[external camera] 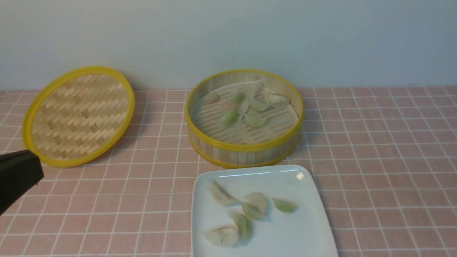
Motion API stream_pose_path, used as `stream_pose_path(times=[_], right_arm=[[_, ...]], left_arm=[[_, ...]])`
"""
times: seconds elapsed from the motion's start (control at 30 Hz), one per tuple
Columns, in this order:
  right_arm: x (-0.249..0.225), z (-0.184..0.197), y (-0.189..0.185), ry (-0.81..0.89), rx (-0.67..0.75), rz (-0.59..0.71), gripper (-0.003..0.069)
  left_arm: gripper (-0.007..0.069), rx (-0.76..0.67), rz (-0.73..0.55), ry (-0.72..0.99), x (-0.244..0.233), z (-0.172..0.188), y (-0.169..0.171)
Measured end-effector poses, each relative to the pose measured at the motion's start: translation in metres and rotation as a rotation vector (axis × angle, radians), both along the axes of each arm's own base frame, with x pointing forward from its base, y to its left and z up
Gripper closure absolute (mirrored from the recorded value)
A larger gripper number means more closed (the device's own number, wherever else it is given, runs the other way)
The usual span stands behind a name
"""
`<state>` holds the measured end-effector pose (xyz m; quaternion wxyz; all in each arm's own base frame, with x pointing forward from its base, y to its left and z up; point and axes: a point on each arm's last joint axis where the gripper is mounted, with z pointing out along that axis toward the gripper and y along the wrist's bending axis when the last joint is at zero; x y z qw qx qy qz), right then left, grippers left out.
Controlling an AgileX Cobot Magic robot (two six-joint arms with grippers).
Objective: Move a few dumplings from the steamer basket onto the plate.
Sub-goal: Use the right arm to put the dumpling into the plate
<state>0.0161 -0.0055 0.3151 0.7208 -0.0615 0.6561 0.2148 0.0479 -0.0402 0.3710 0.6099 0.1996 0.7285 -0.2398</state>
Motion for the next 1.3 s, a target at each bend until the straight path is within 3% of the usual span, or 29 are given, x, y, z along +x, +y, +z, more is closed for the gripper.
stream_pose_path(times=[0.37,0.57,0.7,0.9,1.07,1.3], right_arm=[[0.000,0.000,0.000,0.000,0.000,0.000,0.0673],[0.000,0.000,0.000,0.000,0.000,0.000,0.0673],[0.000,0.000,0.000,0.000,0.000,0.000,0.0673],[0.000,0.000,0.000,0.000,-0.001,-0.001,0.0673],[0.000,0.000,0.000,0.000,-0.001,-0.001,0.0673],[0.000,0.000,0.000,0.000,-0.001,-0.001,0.0673]], left_arm=[[0.0631,-0.019,-0.003,-0.019,-0.008,-0.005,0.004],[0.0631,0.043,0.018,-0.060,-0.005,-0.014,0.005],[0.0631,0.084,0.150,-0.065,-0.005,-0.049,0.015],[0.0631,0.142,0.440,0.004,-0.001,-0.141,0.031],[0.0631,0.167,0.532,0.105,0.002,-0.187,0.035],[0.0631,0.173,0.552,0.130,0.004,-0.201,0.036]])
